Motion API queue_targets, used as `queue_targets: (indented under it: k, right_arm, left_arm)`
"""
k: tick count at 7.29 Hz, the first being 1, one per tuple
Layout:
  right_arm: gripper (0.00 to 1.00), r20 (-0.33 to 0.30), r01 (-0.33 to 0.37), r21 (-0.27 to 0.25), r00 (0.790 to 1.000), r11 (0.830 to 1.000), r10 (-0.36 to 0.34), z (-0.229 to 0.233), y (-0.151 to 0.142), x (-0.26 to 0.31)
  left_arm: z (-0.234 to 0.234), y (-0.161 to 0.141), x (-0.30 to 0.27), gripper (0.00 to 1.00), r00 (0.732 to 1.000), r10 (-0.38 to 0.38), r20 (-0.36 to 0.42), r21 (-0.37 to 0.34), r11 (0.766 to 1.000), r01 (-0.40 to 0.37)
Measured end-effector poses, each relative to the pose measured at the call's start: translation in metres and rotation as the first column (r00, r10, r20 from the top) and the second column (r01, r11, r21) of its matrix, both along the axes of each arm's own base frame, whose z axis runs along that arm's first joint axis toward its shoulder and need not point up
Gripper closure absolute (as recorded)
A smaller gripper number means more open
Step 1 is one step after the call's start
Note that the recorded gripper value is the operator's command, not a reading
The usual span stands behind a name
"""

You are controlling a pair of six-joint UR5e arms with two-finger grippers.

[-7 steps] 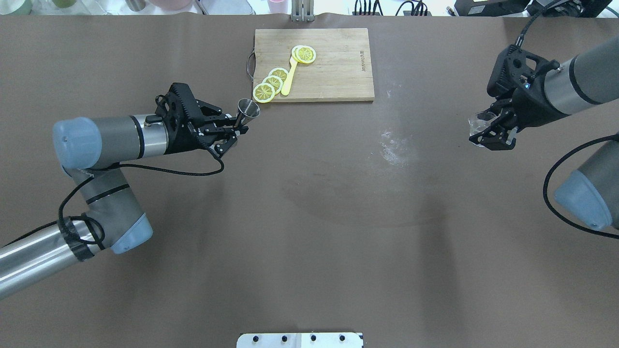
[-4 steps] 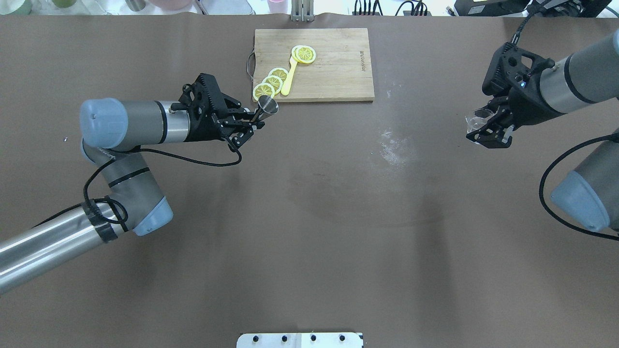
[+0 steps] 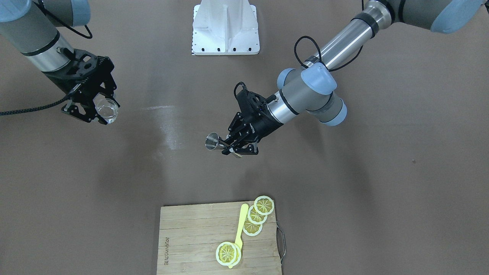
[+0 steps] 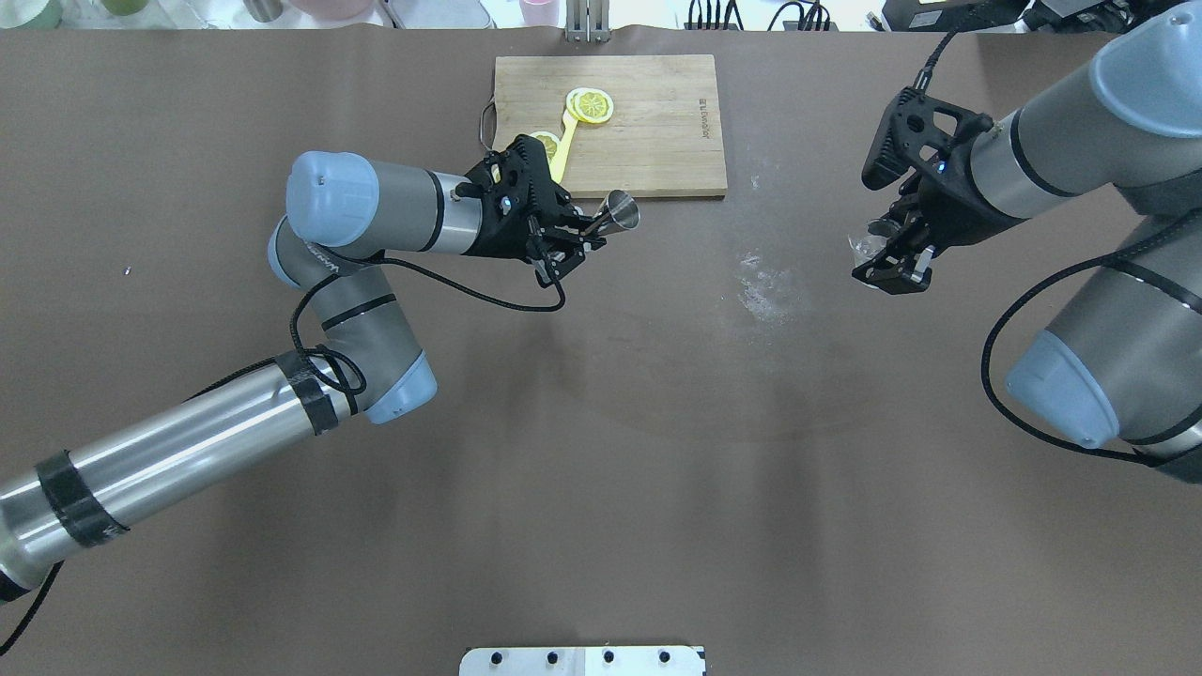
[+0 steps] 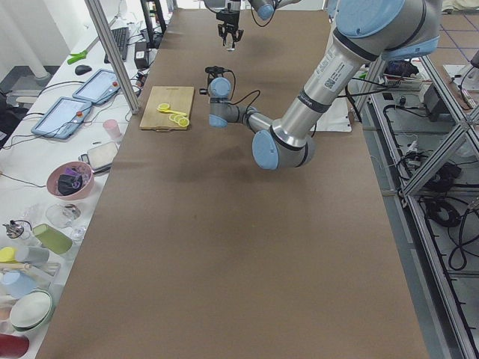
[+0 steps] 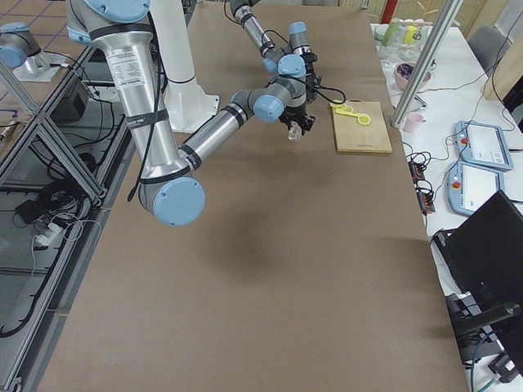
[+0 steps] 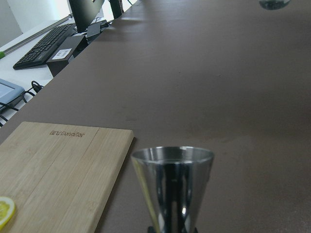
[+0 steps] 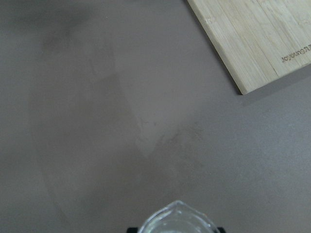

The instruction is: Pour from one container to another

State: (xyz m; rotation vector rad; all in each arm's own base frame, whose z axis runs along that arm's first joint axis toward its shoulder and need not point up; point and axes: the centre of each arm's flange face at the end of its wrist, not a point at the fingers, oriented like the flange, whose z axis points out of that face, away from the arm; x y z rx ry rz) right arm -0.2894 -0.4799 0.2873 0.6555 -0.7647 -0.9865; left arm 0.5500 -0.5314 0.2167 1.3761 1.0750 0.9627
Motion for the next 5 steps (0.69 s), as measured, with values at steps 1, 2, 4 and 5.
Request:
queue_targets:
  k: [1,2,4,5]
  right_arm:
    - [1.00,-0.012,-0.002,-0.025,1.000,1.000,0.002,-0.007,-0.004,-0.008]
    - [1.00,-0.016,-0.007,-0.039,1.000,0.999,0.006,-0.013,-0.010,-0.016]
    - [1.00,-0.017,-0.018,-0.047,1.000,0.999,0.017,-0.026,-0.021,-0.027]
    - [1.00,-0.022,-0.017,-0.055,1.000,0.998,0.015,-0.031,-0.024,-0.033]
  left_arm:
    - [-0.014,0.009,0.016,1.00,1.000,0.022,-0.008,0.019,1.000,-0.022]
    - [-0.024,0.019,0.029,1.00,0.999,0.041,-0.019,0.033,0.999,-0.040]
    - [-0.027,0.030,0.046,1.00,0.996,0.062,-0.061,0.065,0.996,-0.058]
    - [-0.026,0.032,0.052,1.00,0.994,0.067,-0.090,0.085,0.995,-0.060]
